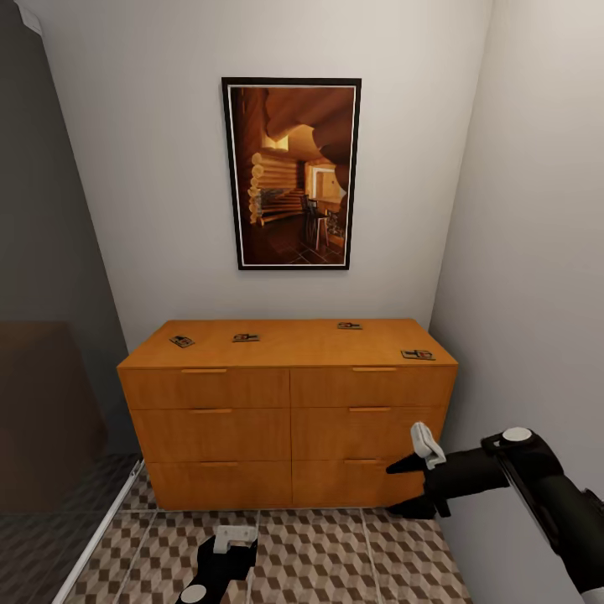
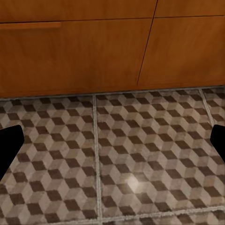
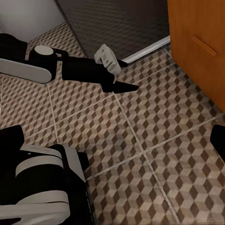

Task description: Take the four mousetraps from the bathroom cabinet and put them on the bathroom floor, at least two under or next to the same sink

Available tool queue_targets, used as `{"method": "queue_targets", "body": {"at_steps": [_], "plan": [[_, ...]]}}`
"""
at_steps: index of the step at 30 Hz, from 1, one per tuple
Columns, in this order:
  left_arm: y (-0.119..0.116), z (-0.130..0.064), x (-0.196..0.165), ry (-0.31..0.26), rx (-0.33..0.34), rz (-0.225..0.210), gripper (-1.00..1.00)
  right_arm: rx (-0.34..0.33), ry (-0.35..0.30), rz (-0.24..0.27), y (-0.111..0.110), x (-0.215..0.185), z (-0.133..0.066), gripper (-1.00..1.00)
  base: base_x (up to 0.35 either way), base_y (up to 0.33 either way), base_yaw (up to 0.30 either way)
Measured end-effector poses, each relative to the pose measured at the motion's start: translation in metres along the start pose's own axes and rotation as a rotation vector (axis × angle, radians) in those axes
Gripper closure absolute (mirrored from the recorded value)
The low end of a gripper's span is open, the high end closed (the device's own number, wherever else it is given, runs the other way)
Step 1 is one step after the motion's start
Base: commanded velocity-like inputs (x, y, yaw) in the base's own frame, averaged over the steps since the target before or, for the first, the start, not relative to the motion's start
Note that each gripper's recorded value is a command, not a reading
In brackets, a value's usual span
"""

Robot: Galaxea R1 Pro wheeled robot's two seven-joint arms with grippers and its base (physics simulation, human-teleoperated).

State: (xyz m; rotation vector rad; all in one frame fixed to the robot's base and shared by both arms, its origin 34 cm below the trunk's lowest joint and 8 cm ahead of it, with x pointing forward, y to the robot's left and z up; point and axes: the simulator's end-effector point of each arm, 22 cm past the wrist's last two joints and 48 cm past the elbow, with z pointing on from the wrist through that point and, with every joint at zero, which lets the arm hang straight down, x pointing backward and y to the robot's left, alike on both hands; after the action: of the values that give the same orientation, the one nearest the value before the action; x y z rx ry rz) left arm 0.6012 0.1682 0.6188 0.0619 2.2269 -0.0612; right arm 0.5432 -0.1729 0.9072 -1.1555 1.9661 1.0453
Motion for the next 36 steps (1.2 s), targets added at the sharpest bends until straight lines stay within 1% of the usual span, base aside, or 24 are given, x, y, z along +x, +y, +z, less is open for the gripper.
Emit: {"method": "queue_targets", "body": {"at_steps": [5, 10, 12, 15, 19, 27, 36], "plan": [[0.000, 0.000, 0.000, 0.000, 0.000, 0.000, -1.00, -0.011, 0.006, 0.058, -0.002, 0.008, 0.004, -1.00, 0.000, 0.000, 0.000], [0.000, 0.000, 0.000, 0.001, 0.000, 0.000, -1.00, -0.023, 0.006, 0.075, 0.000, 0.008, 0.007, -1.00, 0.000, 0.000, 0.000], [0.000, 0.000, 0.001, 0.002, -0.001, 0.000, -1.00, -0.048, 0.028, 0.085, 0.007, 0.012, 0.016, -1.00, 0.000, 0.000, 0.000], [0.000, 0.000, 0.001, 0.003, 0.000, 0.000, -1.00, -0.070, 0.053, 0.094, 0.013, 0.017, 0.024, -1.00, 0.000, 0.000, 0.000], [0.000, 0.000, 0.003, 0.006, 0.000, 0.000, -1.00, -0.080, 0.066, 0.102, 0.016, 0.019, 0.027, -1.00, 0.000, 0.000, 0.000], [0.000, 0.000, 0.004, 0.008, -0.001, 0.001, -1.00, -0.075, 0.074, 0.112, 0.015, 0.021, 0.025, -1.00, 0.022, -0.009, 0.000], [0.000, -0.001, 0.004, 0.008, -0.001, 0.001, -1.00, -0.067, 0.079, 0.111, 0.014, 0.023, 0.024, -1.00, 0.209, -0.153, 0.000]]}}
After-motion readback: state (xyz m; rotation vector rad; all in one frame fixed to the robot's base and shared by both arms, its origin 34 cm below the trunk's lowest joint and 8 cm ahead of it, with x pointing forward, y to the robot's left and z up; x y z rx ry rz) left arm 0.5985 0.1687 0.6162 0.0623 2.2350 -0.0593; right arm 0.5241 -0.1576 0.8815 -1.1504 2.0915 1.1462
